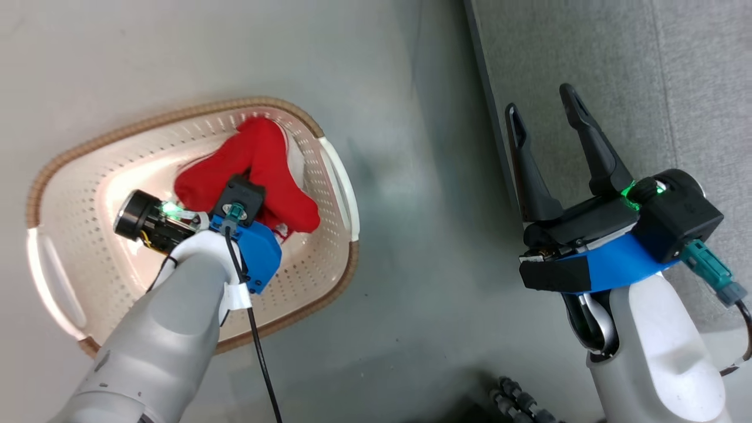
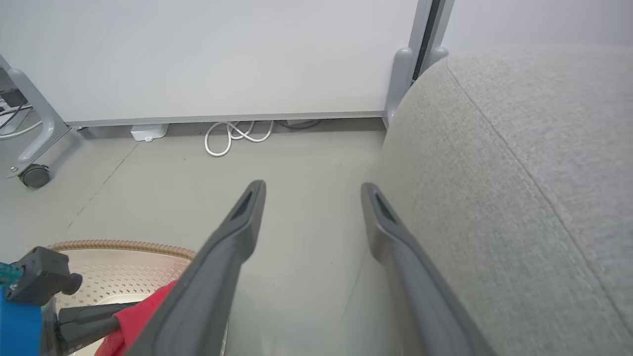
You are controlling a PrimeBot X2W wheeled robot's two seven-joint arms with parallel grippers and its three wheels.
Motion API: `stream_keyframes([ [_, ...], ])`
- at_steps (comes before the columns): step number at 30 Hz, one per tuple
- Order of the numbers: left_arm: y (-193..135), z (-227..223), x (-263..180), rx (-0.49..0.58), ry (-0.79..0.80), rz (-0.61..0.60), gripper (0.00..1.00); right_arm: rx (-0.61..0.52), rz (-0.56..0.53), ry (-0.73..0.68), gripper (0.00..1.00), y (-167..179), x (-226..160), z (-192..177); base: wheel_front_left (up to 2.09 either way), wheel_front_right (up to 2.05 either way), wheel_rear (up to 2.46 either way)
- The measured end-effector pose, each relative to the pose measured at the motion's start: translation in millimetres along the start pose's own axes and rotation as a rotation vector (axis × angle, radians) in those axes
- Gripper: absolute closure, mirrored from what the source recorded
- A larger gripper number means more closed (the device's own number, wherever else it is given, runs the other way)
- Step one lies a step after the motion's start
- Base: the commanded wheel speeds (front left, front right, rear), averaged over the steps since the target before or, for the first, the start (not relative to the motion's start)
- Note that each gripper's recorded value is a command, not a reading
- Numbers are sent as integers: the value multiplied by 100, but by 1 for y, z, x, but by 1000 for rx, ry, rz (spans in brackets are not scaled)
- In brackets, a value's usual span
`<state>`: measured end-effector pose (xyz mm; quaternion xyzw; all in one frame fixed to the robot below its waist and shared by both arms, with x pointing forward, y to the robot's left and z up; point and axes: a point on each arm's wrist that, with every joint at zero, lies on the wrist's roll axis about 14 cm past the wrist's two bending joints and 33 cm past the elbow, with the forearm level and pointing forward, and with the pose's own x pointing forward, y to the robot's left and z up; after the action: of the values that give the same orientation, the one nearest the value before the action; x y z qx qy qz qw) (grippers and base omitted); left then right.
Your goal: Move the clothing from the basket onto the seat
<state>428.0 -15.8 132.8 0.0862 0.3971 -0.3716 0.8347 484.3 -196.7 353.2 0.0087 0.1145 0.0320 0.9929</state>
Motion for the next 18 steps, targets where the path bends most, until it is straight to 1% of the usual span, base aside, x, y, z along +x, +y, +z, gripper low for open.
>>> stream_keyframes([
  [6,1,38,-26,-3,-84,25,100,-17,4,6,0,3,-8,16,0,0,0],
  [11,-11,63,-54,-16,-149,31,100,-15,8,-8,0,8,-19,33,0,0,0],
  [18,-27,100,-98,3,-252,42,100,4,47,-41,0,27,-38,59,0,0,0],
])
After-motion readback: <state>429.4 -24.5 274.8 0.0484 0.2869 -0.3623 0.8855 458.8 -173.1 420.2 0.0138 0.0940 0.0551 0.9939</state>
